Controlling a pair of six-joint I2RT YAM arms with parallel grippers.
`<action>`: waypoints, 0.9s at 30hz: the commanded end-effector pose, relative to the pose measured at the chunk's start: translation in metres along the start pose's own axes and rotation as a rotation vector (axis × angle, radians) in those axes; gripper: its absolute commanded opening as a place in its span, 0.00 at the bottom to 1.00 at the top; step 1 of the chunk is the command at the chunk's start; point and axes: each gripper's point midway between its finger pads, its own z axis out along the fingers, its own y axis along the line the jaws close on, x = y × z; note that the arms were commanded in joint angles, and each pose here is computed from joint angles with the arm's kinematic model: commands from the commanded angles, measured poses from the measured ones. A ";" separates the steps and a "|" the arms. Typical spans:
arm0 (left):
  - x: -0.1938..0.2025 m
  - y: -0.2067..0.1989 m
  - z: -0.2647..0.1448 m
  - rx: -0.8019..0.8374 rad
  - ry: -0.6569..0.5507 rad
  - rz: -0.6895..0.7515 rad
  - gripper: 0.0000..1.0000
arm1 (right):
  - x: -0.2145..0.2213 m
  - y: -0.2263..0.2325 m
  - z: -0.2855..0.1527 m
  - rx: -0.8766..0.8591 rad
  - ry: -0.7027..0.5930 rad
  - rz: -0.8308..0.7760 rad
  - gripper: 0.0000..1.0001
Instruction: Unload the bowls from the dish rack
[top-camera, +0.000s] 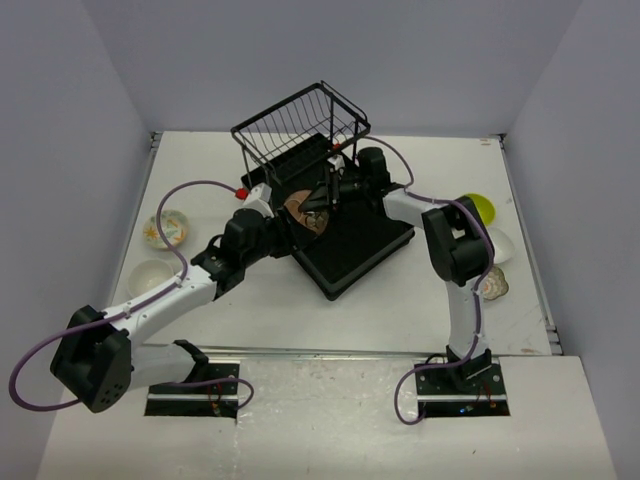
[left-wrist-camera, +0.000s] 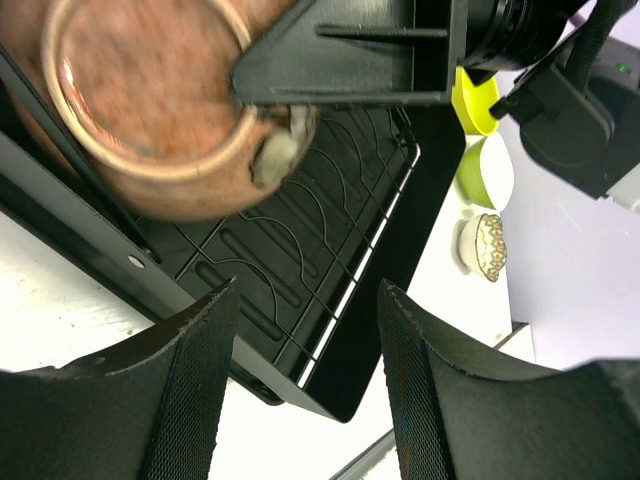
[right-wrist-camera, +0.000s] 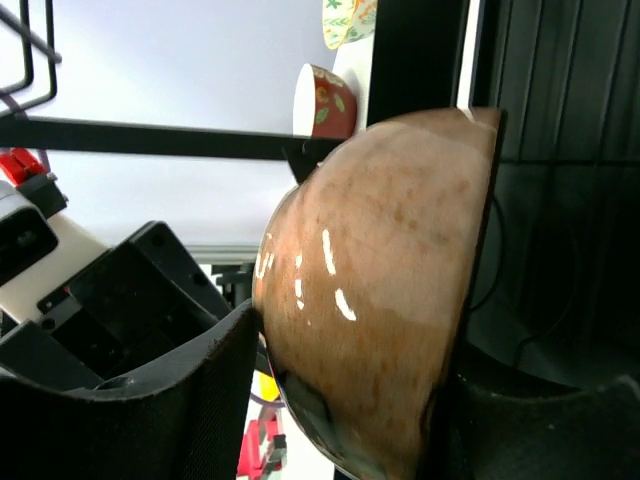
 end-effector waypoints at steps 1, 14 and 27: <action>-0.017 -0.027 -0.008 0.077 -0.038 0.026 0.59 | 0.006 0.052 -0.005 -0.102 0.004 -0.075 0.55; -0.037 -0.048 -0.025 0.112 -0.077 0.039 0.60 | 0.014 0.064 -0.013 -0.142 -0.025 -0.071 0.57; -0.034 -0.046 -0.024 0.108 -0.068 0.039 0.60 | 0.014 0.058 -0.032 -0.130 -0.070 -0.055 0.56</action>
